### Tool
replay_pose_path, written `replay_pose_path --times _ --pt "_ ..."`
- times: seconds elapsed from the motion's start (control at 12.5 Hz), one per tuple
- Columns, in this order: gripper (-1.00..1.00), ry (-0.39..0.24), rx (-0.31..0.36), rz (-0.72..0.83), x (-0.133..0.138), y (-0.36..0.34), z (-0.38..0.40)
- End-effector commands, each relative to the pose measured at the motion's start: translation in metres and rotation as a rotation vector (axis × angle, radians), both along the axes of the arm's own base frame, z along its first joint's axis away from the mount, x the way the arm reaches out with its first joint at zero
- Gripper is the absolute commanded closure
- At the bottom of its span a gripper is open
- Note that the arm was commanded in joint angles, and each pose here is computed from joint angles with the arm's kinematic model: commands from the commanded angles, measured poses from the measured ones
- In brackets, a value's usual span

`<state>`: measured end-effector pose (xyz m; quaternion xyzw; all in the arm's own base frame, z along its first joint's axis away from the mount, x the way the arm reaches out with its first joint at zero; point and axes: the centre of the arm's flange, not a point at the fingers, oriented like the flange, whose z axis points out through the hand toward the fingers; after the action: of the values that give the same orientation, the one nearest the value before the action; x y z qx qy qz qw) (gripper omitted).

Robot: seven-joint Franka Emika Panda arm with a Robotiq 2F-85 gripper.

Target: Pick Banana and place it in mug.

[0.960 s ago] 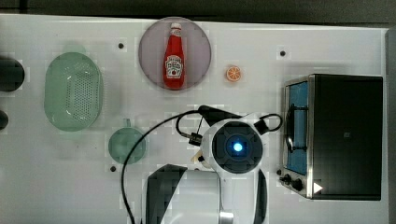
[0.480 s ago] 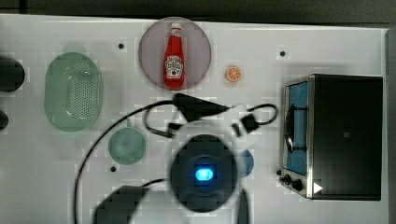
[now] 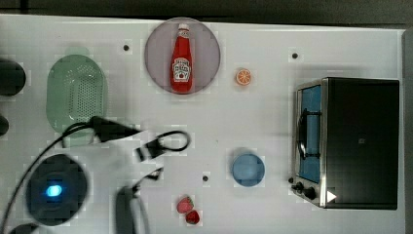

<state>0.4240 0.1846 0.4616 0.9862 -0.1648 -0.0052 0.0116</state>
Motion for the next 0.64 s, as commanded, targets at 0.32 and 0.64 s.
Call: replay_pose_path --times 0.32,0.64 --pt "0.45 0.067 0.019 -0.219 -0.005 0.062 -0.069" --pt "0.45 0.052 0.077 -0.223 0.003 0.065 -0.133"
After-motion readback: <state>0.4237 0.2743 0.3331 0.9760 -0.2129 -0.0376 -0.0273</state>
